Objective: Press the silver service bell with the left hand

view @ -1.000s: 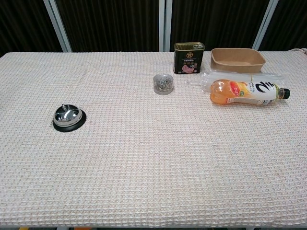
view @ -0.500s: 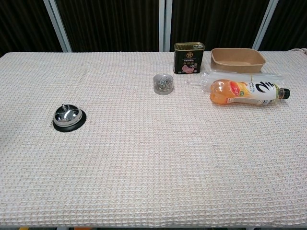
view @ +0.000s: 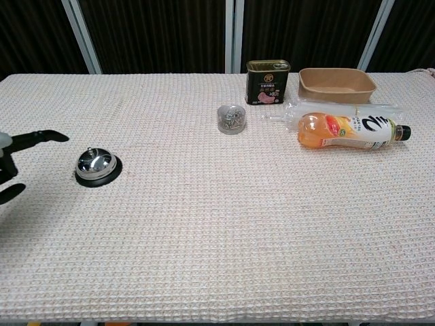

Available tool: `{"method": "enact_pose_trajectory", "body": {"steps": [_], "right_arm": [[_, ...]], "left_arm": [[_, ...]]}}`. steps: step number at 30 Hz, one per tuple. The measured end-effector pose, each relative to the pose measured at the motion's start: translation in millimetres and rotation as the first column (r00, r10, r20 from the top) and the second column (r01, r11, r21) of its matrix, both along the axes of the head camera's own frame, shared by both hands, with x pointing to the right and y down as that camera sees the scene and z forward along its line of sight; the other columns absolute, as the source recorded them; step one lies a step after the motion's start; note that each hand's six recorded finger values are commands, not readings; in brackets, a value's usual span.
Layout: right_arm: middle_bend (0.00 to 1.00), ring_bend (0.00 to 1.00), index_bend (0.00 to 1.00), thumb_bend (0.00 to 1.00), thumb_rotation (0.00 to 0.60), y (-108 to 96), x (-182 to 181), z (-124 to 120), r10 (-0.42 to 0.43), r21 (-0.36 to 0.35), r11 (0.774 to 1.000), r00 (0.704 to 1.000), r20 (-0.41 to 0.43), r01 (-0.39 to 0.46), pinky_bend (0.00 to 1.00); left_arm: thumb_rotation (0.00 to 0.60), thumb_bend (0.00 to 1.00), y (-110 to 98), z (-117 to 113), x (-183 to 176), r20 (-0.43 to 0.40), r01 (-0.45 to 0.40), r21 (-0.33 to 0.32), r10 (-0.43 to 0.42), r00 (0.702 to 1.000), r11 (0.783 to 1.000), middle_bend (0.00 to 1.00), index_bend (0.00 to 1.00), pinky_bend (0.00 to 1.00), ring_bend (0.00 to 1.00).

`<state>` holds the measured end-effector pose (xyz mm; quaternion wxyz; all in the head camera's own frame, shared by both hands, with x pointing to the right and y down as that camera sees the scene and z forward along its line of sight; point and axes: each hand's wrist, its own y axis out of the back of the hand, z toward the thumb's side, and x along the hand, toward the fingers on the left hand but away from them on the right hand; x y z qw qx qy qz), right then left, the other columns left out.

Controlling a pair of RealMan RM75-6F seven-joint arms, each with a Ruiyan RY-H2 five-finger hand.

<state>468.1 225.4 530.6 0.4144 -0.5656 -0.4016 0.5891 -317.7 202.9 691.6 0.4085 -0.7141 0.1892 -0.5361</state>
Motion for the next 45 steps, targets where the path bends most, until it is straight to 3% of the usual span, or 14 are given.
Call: {"method": "enact_pose_trajectory", "body": {"steps": [12,20,45], "right_arm": [[0.00,0.00,0.00,0.30,0.600,1.3,-2.8,4.0,-0.003,-0.011,1.000,1.000,0.013,0.003,0.00],[0.00,0.00,0.00,0.30,0.600,0.7,-3.0,6.2,-0.004,-0.017,1.000,1.000,0.018,0.004,0.00],[0.00,0.00,0.00,0.30,0.600,0.3,-3.2,9.7,-0.003,-0.025,1.000,1.000,0.019,0.003,0.00]], "left_arm": [[0.600,0.47,-7.0,8.7,20.2,0.027,-0.055,0.008,0.055,0.998,0.998,0.88,0.07,0.88,0.87],[0.600,0.47,-10.9,21.3,19.3,0.044,-0.048,-0.021,0.049,0.998,0.999,0.88,0.07,0.88,0.87],[0.600,0.47,-13.2,26.8,11.4,0.064,-0.020,-0.036,0.023,0.998,0.999,0.88,0.07,0.88,0.87]]}}
